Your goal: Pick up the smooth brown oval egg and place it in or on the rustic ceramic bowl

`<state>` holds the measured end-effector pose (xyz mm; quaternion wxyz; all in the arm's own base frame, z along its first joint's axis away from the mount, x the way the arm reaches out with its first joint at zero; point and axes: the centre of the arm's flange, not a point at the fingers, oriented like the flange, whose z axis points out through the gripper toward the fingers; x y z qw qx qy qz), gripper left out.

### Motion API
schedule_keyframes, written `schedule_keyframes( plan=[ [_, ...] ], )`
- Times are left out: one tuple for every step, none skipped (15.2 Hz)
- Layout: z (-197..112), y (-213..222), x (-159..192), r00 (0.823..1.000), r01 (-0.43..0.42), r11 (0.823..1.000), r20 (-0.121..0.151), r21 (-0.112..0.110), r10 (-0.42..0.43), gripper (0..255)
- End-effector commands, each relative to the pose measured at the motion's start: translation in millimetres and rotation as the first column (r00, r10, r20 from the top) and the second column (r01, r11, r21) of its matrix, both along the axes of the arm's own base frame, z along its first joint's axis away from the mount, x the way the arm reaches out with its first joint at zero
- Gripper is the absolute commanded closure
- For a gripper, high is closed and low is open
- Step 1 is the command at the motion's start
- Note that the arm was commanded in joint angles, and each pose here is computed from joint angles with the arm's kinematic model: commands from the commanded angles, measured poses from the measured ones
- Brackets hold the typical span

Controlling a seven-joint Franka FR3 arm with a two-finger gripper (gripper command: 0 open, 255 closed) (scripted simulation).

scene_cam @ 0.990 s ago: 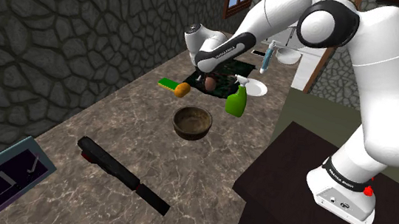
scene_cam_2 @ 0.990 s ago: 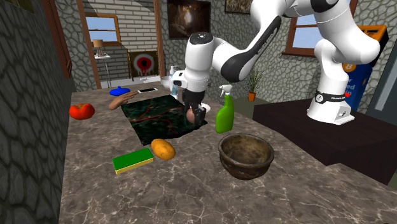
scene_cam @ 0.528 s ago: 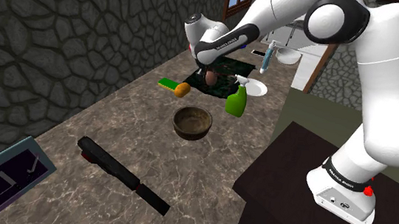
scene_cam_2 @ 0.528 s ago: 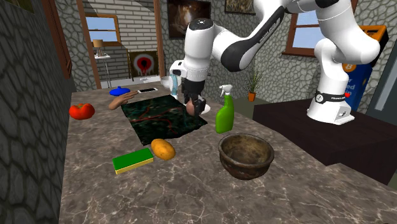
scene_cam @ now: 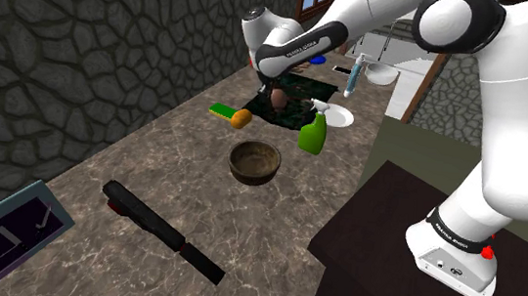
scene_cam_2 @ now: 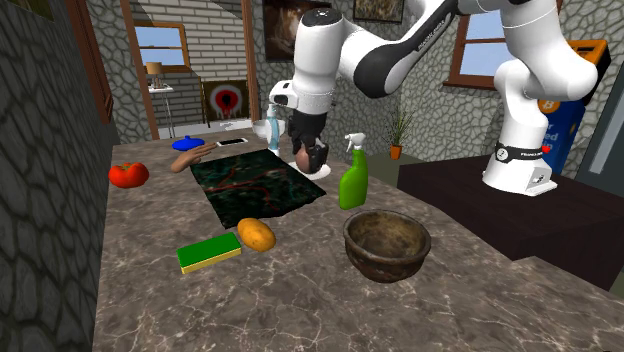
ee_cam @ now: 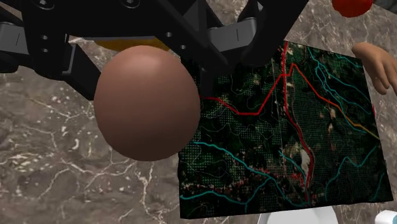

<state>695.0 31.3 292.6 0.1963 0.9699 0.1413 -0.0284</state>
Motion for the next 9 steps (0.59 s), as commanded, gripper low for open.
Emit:
schedule_keyframes(
  plan=[
    [3,20,-13,1.000,0.000,1.000,0.000,0.000,0.000,255],
    [3,32,-19,1.000,0.000,1.000,0.000,0.000,0.000,255],
    [4,43,-25,1.000,0.000,1.000,0.000,0.000,0.000,255],
    [4,55,-31,1.000,0.000,1.000,0.000,0.000,0.000,255],
    [4,67,-37,1.000,0.000,1.000,0.000,0.000,0.000,255],
    [4,79,-43,1.000,0.000,1.000,0.000,0.000,0.000,255],
    [4,90,-49,1.000,0.000,1.000,0.000,0.000,0.000,255],
    [4,102,-55,1.000,0.000,1.000,0.000,0.000,0.000,255],
    [4,114,-61,1.000,0.000,1.000,0.000,0.000,0.000,255]
  ],
)
